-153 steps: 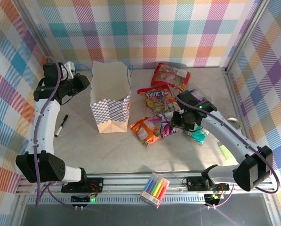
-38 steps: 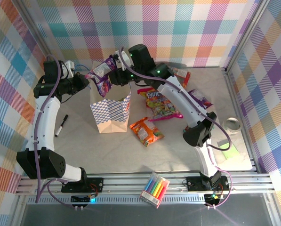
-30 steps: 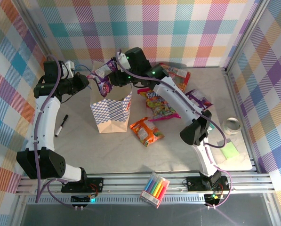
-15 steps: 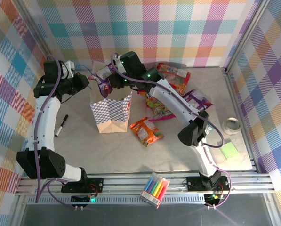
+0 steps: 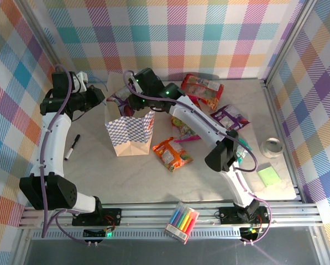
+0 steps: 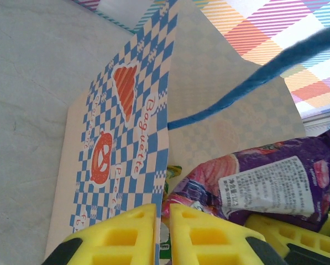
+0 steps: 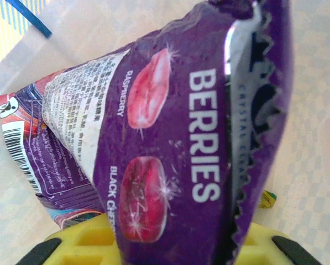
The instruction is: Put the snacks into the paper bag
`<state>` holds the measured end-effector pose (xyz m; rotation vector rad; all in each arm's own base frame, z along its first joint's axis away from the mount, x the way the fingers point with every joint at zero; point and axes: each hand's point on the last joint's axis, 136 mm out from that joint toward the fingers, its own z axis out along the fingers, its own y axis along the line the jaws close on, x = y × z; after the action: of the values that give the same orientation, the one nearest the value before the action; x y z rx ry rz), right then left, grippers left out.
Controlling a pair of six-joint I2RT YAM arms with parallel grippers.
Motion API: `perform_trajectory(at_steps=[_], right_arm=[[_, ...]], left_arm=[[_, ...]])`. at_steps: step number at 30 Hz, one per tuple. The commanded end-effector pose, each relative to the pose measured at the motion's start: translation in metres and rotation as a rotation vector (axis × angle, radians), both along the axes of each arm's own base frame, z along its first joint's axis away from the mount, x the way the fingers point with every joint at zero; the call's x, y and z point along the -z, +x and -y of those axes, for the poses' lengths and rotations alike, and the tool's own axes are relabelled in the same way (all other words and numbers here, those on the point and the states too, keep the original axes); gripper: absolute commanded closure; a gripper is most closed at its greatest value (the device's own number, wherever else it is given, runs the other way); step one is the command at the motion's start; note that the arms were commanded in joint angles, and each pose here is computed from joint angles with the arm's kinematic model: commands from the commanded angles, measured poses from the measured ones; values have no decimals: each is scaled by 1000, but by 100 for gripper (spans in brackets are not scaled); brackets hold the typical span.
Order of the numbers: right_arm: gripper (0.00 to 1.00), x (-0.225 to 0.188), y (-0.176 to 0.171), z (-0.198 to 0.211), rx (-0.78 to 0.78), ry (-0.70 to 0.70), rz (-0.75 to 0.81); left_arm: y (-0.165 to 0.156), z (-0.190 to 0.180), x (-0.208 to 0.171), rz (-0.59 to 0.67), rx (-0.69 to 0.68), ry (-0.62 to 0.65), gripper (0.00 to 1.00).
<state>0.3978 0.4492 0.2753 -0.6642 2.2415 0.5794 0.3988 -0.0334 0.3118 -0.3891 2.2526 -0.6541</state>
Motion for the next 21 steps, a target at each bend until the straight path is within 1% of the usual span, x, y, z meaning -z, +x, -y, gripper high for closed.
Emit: perform_trajectory(at_steps=[1,7,14,16,21], right_arm=[[72,-4,0,-2,-14,-18,32],[71,5,-3,-2,-38,-63,36],[66,18,-10,-5,-71,-120,40],[64,22,-10,-4,-63,-142,44],[64,21,-7,0,-38,-169,64]], left_arm=[[1,-3,2,-3,-4,-18,85],[1,-3,3,-4,-5,-17,85],[1,-2,3,-5,-4,-21,85],[1,-3,4,-7,-6,-23,85],[2,-1,5,-8,-2,-30,85]])
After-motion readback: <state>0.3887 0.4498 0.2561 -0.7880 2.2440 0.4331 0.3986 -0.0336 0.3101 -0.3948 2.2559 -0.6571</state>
